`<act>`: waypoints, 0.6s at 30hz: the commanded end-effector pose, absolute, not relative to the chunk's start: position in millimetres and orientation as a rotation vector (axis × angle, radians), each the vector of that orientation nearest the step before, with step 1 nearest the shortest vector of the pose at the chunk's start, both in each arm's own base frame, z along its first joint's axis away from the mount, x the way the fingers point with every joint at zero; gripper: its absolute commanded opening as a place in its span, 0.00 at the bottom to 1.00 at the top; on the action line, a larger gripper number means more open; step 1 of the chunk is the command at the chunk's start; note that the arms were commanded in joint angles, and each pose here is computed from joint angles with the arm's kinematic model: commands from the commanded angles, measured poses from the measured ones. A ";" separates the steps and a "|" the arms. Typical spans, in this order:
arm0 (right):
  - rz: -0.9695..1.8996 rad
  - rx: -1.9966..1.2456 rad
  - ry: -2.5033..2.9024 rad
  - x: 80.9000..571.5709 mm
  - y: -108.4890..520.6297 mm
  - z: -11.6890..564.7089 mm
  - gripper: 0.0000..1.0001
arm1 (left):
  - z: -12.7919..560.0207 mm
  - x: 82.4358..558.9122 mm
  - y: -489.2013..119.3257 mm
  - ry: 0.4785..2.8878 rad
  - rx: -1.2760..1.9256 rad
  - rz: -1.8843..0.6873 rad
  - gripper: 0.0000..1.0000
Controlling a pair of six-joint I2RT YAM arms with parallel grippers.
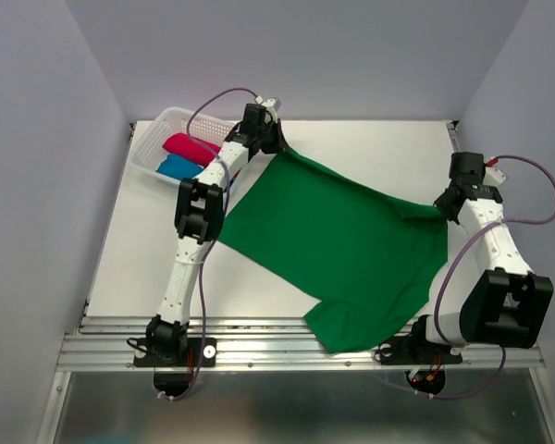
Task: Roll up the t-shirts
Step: Fold the T-shirt at the center of the board.
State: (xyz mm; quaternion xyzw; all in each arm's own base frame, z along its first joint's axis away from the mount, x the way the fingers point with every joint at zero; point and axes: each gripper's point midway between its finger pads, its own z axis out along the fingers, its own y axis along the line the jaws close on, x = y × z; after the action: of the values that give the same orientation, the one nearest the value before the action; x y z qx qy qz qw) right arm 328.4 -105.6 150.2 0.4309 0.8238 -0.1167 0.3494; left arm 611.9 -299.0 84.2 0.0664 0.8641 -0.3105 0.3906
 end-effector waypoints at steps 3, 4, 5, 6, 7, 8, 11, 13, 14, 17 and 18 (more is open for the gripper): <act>-0.228 1.185 2.173 300.6 -89.0 147.6 0.01 | 160.4 616.5 -280.9 2.077 0.187 -0.765 0.00; -0.217 1.180 2.168 298.3 -85.3 150.8 0.01 | 160.4 615.4 -279.5 2.082 0.183 -0.764 0.00; -0.221 1.184 2.178 293.3 -84.4 149.5 0.01 | 161.5 614.3 -279.6 2.082 0.185 -0.767 0.00; -0.219 1.181 2.177 289.4 -83.5 150.5 0.01 | 161.7 612.7 -279.2 2.084 0.190 -0.766 0.00; -0.213 1.183 2.183 286.8 -82.0 149.6 0.01 | 165.6 612.3 -279.2 2.077 0.195 -0.766 0.00; -0.194 1.184 2.194 284.4 -78.5 148.2 0.01 | 163.5 610.5 -278.5 2.085 0.195 -0.764 0.00; -0.178 1.195 2.215 276.4 -71.3 141.4 0.01 | 165.0 607.4 -276.3 2.093 0.202 -0.752 0.00; -0.156 1.199 2.229 271.3 -64.7 136.0 0.01 | 164.6 604.4 -273.5 2.107 0.209 -0.735 0.00; -0.140 1.202 2.233 270.1 -62.2 134.6 0.01 | 164.2 603.5 -272.0 2.111 0.210 -0.732 0.00; -0.128 1.216 2.233 265.7 -59.8 132.7 0.01 | 166.9 598.2 -270.4 2.119 0.211 -0.731 0.00; -0.123 1.211 2.235 264.8 -57.1 133.6 0.01 | 168.8 596.5 -271.2 2.119 0.214 -0.740 0.00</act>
State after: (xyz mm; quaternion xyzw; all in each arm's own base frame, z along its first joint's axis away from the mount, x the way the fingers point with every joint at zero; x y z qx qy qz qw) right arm 270.4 -64.7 128.0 0.4496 0.8423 -0.0588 0.2914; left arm 597.2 -283.0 107.4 0.0728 0.8708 -0.2974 0.3846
